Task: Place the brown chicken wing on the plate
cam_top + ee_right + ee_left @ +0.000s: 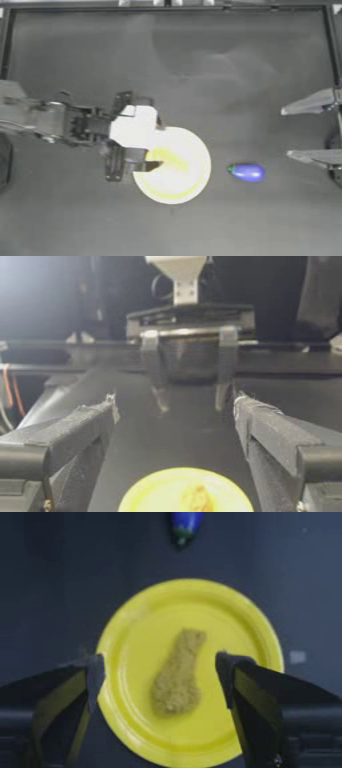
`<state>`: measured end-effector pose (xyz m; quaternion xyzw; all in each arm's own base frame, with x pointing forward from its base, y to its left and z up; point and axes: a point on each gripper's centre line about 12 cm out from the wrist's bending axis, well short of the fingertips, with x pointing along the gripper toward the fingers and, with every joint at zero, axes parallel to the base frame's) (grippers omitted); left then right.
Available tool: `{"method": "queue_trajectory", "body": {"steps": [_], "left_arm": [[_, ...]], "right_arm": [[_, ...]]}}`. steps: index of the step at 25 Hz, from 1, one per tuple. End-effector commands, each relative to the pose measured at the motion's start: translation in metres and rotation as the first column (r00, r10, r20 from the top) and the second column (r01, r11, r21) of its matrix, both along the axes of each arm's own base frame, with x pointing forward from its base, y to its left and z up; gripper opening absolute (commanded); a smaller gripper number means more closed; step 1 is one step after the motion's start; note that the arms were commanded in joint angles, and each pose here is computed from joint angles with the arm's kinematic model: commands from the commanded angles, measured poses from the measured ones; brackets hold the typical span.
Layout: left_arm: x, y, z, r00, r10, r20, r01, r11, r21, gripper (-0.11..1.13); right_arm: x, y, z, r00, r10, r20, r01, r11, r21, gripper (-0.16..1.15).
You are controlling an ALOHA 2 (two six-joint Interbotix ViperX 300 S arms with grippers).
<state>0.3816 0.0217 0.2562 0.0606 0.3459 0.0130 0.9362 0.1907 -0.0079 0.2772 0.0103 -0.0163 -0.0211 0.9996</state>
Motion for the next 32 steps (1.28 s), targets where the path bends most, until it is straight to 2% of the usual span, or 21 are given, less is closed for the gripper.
{"method": "queue_trajectory", "body": {"steps": [1,8,14,24,32], "left_arm": [[-0.016,-0.001,0.033,0.993,0.006,0.122,-0.006,1.0000,-0.007,0.97],[-0.043,-0.003,0.048,0.969,0.020,0.248,-0.012,0.9993,-0.034,0.97],[-0.067,-0.005,0.050,0.938,0.038,0.346,-0.014,0.9974,-0.071,0.97],[-0.104,-0.008,0.057,0.893,0.043,0.448,-0.005,0.9963,-0.086,0.97],[-0.126,-0.006,0.055,0.865,0.066,0.497,-0.012,0.9938,-0.111,0.97]], "right_arm": [[0.001,0.000,0.005,1.000,-0.001,0.011,0.001,1.0000,0.004,1.00],[0.002,0.000,0.004,1.000,0.000,0.008,0.000,1.0000,0.006,1.00],[0.003,0.000,0.004,1.000,0.000,0.003,0.000,1.0000,0.001,1.00],[0.003,0.000,0.005,1.000,0.000,0.005,0.000,1.0000,0.004,1.00],[0.004,0.000,0.006,1.000,0.001,0.005,-0.001,1.0000,0.003,1.00]]}}
